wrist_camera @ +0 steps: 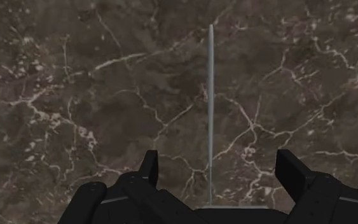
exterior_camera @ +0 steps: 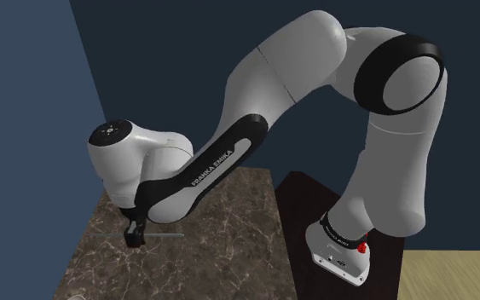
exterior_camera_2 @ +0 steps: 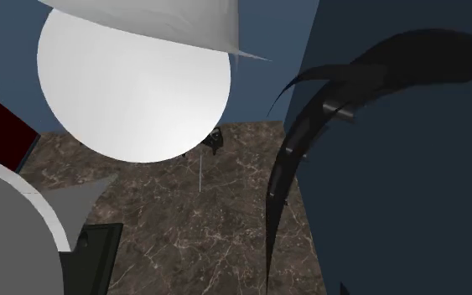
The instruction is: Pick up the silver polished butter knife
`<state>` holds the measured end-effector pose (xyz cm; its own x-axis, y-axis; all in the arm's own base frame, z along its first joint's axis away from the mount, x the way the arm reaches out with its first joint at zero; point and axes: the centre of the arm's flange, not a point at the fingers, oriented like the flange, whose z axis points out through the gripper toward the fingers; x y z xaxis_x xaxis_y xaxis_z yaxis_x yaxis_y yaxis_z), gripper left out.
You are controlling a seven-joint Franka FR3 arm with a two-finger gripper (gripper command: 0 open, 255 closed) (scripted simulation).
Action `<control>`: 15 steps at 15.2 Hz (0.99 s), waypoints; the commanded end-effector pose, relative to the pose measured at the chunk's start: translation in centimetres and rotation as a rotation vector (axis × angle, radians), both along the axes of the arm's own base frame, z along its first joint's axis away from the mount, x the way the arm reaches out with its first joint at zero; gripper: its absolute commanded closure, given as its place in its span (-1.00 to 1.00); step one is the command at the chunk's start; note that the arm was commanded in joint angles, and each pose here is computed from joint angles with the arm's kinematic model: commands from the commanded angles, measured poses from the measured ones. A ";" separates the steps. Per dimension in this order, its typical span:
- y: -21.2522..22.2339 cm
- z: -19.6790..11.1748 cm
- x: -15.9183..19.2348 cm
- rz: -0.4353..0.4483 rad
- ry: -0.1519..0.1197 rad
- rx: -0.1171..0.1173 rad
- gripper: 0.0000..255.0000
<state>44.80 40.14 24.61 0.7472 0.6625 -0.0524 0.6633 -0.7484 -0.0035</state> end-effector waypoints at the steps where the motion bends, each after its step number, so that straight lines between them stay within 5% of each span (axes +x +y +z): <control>1: 0.3 -1.0 0.1 0.003 -0.001 0.000 -1.00; 7: 0.3 -3.4 0.1 0.003 -0.001 0.000 -1.00; 8: 0.3 -3.4 0.2 0.003 -0.001 0.000 1.00; 15: 0.3 -3.4 0.1 0.003 -0.001 0.000 1.00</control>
<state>44.94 40.42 21.21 0.7451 0.6650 -0.0519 0.6658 -0.7462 -0.0030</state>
